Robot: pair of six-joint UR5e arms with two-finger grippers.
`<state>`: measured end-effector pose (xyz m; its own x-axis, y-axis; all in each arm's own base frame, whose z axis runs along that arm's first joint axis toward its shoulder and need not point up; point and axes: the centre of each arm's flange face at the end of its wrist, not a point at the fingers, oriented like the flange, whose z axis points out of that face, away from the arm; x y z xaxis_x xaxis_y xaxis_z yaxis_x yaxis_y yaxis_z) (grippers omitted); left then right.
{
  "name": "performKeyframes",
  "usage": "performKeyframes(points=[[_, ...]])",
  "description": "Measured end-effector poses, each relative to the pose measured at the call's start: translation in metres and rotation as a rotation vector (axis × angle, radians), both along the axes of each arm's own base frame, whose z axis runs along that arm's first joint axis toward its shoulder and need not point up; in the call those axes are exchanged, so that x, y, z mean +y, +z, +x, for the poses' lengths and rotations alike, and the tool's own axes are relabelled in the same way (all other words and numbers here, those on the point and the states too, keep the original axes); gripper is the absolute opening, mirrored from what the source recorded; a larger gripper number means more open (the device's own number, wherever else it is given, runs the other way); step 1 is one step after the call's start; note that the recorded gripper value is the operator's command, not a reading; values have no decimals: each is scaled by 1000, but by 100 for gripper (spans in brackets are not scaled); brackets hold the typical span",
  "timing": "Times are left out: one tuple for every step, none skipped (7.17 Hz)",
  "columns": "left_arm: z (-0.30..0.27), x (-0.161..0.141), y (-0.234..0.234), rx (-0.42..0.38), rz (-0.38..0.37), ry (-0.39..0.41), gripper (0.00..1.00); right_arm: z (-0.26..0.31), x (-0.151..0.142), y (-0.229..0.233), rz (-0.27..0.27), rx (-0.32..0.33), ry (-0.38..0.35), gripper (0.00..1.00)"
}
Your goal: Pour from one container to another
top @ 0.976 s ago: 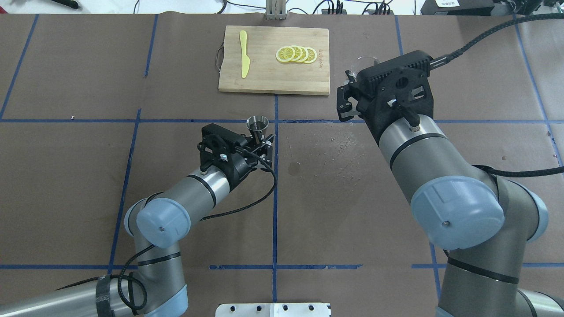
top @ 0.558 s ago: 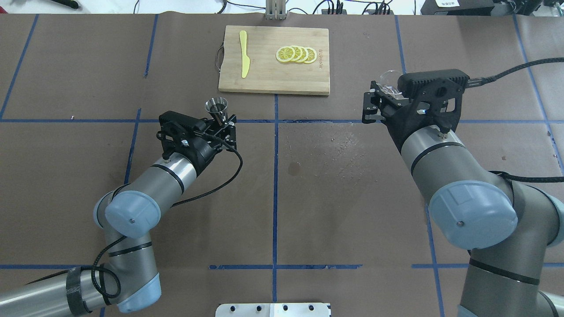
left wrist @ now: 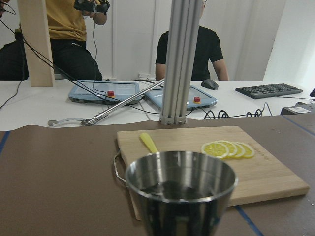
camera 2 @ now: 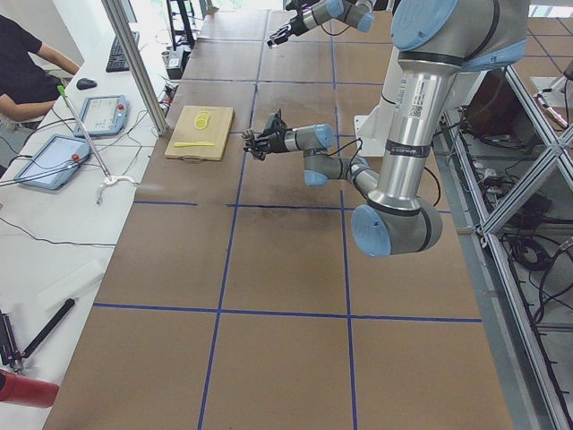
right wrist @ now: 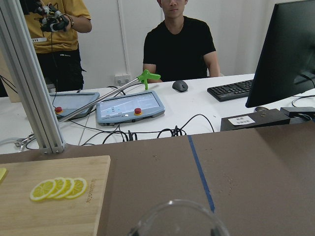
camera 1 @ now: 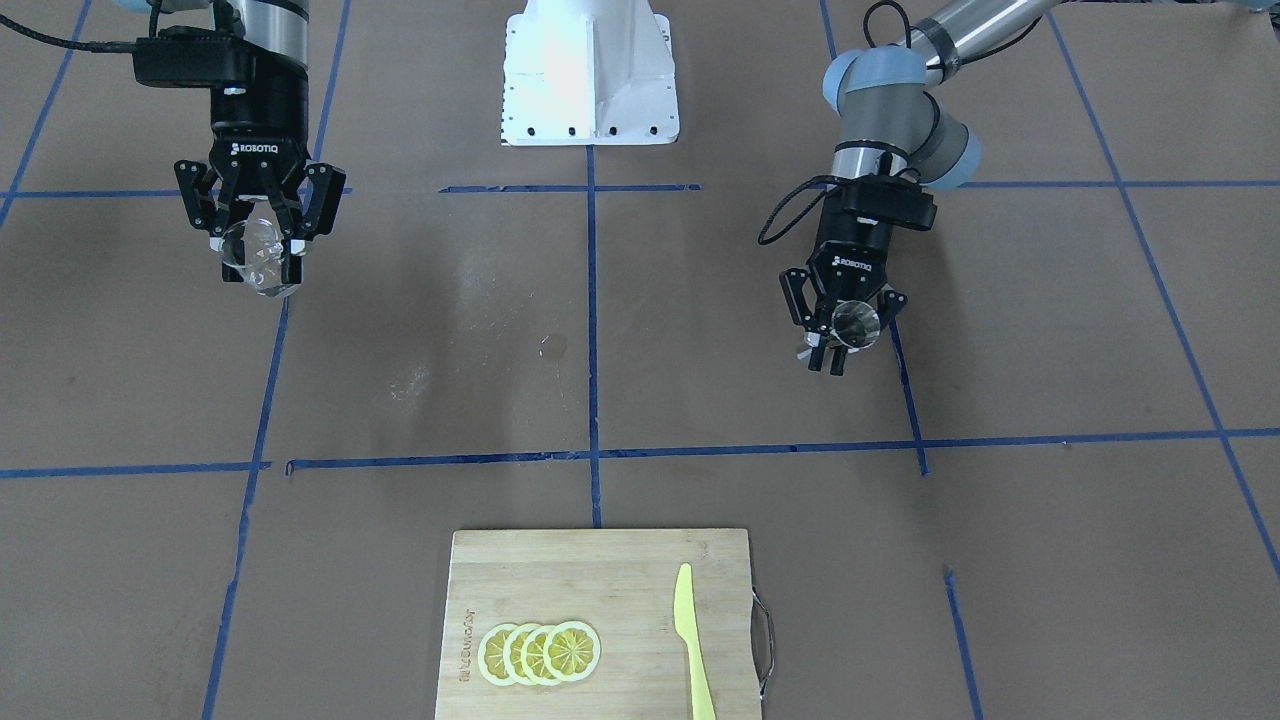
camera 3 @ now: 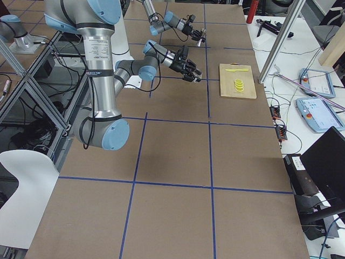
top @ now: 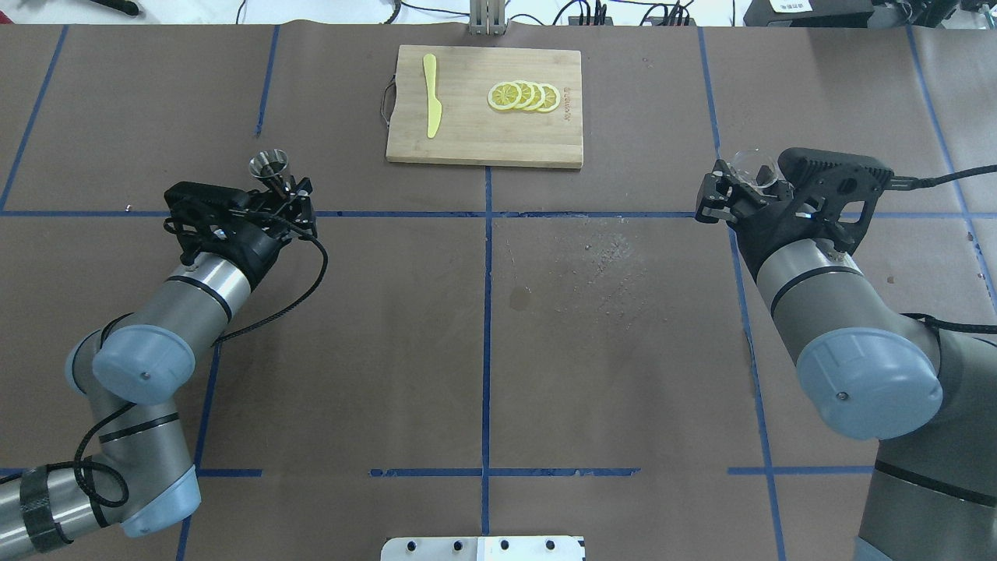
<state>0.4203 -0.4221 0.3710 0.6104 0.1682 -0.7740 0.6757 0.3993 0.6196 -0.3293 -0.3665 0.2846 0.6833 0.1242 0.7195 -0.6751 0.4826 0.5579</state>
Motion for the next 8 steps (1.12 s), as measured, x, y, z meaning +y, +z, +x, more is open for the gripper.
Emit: performKeyframes(points=[[-15, 1, 21, -3, -23, -61, 0, 5, 1, 16, -15, 29, 3, 0], [-31, 3, 42, -9, -41, -135, 0, 8, 3, 27, -26, 51, 4, 0], [-46, 6, 63, -4, -56, -212, 0, 10, 3, 34, -33, 64, 3, 0], [-56, 9, 80, 6, -68, -273, 0, 10, 4, 38, -39, 68, 3, 0], [-58, 16, 97, 13, -76, -313, 0, 10, 4, 41, -48, 56, 10, 0], [-52, 26, 108, 19, -73, -340, 0, 9, 4, 44, -58, 37, 21, 0], [-45, 37, 112, 25, -63, -358, 0, 10, 6, 49, -66, 18, 30, 0], [-40, 44, 113, 29, -55, -367, 0, 15, 9, 65, -63, -20, 36, 0]])
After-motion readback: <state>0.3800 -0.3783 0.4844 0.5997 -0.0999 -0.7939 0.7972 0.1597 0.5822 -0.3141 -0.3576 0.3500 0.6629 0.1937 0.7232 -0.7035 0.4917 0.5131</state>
